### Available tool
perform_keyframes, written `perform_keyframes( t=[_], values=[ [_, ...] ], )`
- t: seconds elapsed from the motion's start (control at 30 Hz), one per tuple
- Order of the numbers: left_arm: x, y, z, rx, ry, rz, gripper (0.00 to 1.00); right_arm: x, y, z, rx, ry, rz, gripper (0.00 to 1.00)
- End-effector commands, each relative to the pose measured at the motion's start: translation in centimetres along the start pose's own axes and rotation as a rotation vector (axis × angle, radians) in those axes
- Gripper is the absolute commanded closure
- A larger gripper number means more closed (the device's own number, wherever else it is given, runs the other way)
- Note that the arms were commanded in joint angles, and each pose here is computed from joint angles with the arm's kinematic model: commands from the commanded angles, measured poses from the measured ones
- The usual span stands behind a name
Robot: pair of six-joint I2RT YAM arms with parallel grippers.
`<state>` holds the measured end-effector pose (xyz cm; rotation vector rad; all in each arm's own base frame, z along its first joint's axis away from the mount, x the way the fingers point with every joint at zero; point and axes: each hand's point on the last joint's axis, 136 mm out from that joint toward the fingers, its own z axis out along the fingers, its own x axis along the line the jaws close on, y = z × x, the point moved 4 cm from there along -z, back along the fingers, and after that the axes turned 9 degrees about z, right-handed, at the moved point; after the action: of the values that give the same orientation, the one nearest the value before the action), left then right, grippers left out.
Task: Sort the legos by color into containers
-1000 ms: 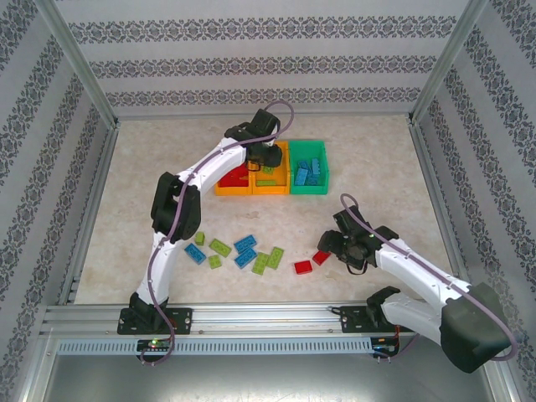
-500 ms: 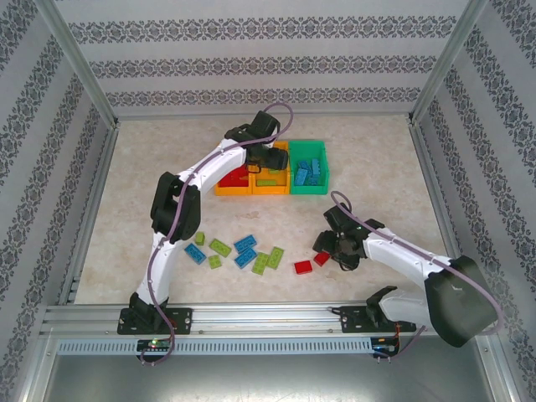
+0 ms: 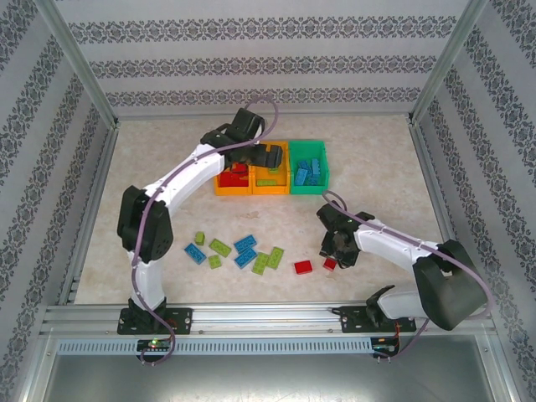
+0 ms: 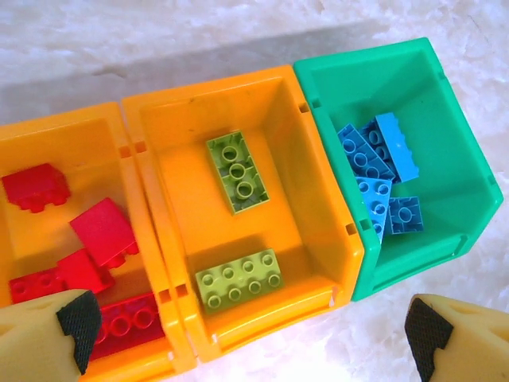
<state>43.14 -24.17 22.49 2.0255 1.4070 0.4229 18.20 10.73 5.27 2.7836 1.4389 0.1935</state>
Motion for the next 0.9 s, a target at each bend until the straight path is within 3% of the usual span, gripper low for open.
perform_keyframes(
  t=[0.0, 0.1, 0.23, 0.53, 0.7, 0.87],
  values=[
    [1.4, -0.9, -0.6, -0.006, 0.062, 0.024, 0.0, 4.6, 0.9, -1.2, -0.03, 0.166, -0.033, 0.7],
    [1.8, -2.6, -1.0, 0.012, 0.077, 0.027, 0.0, 6.4, 1.7, -2.7, -0.065, 0.202, -0.073, 0.76],
    [2.6, -5.0, -1.9, 0.018, 0.109, 0.013, 0.0, 10.5, 3.1, -5.5, -0.117, 0.308, -0.157, 0.77],
    [3.2, -10.3, -5.4, -0.048, 0.088, 0.058, 0.01, 24.2, 6.6, -11.9, -0.148, 0.644, -0.355, 0.77],
    [4.0, -13.6, -7.1, -0.032, 0.115, 0.076, 0.0, 30.8, 7.8, -12.4, -0.112, 0.766, -0.426, 0.76],
    [4.7, -16.2, -8.3, -0.005, 0.14, 0.052, 0.01, 35.0, 8.6, -11.1, -0.064, 0.816, -0.44, 0.74]
  ],
)
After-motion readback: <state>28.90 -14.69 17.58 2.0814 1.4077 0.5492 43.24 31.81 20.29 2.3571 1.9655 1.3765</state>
